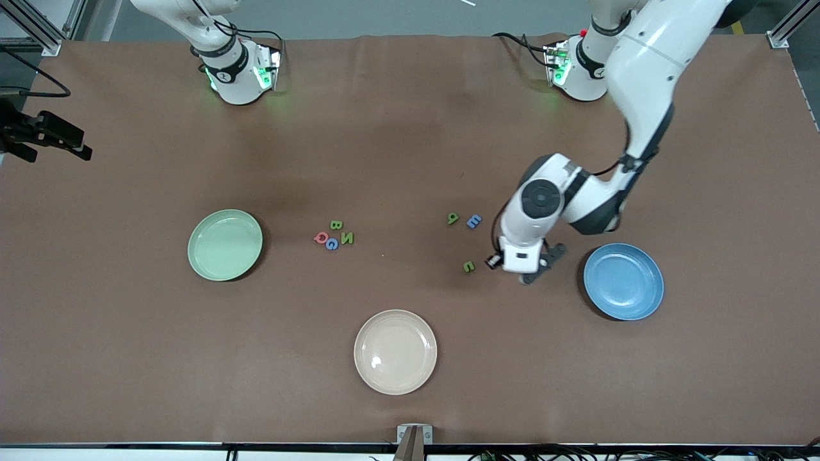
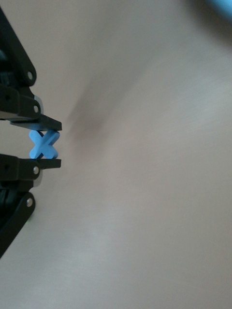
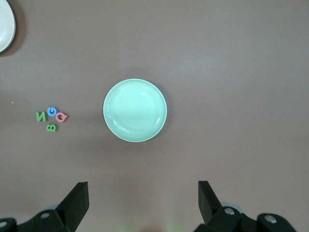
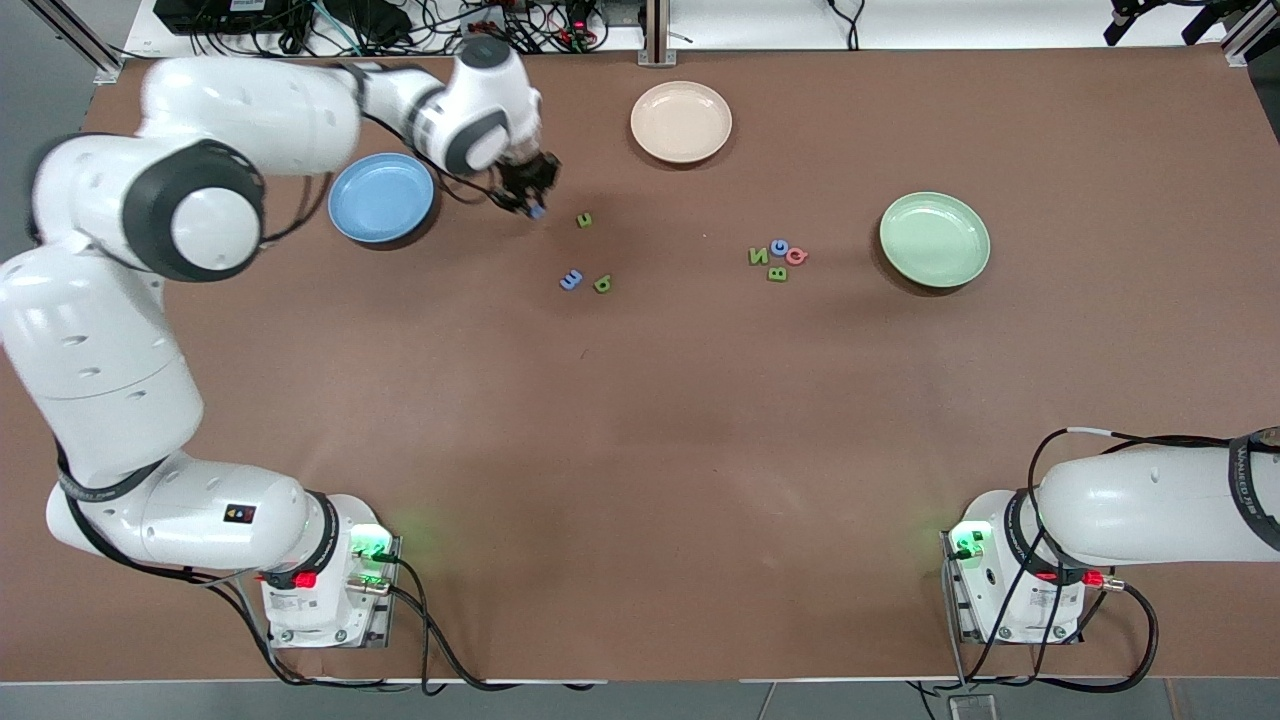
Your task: Sort upper and lower case letters into plates
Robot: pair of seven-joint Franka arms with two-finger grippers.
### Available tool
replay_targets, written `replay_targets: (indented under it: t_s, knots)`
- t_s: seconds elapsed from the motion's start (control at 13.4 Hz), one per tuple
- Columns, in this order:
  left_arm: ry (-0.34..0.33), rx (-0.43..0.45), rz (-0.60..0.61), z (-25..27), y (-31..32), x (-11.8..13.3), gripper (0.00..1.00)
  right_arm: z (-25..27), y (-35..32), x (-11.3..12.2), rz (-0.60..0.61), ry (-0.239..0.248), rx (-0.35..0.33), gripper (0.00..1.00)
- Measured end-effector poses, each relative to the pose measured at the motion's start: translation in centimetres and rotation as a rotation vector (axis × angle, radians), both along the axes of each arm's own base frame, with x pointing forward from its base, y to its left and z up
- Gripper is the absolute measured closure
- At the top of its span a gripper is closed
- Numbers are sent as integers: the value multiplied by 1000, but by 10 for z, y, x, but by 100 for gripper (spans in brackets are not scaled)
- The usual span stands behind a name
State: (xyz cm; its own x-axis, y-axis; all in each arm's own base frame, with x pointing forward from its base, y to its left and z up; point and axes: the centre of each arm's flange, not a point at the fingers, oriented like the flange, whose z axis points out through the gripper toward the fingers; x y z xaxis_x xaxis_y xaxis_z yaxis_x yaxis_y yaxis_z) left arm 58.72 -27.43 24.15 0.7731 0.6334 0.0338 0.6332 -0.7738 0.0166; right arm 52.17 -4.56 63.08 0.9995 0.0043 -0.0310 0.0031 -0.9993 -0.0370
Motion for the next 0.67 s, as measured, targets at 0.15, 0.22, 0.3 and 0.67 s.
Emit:
replay_targets:
  t_s: [0.15, 0.22, 0.3, 0.67]
  knots:
    - [-11, 23, -16, 21, 53, 21, 73, -7, -1, 7, -2, 7, -1, 0]
    - [-9, 30, -25, 24, 79, 30, 73, -15, -1, 14, -1, 14, -3, 0]
    - [-3, 34, -29, 24, 105, 36, 73, -26, -1, 23, -1, 21, -6, 0]
    - [55, 42, -32, 1, 192, 42, 73, -109, -6, 74, -8, 78, -21, 0]
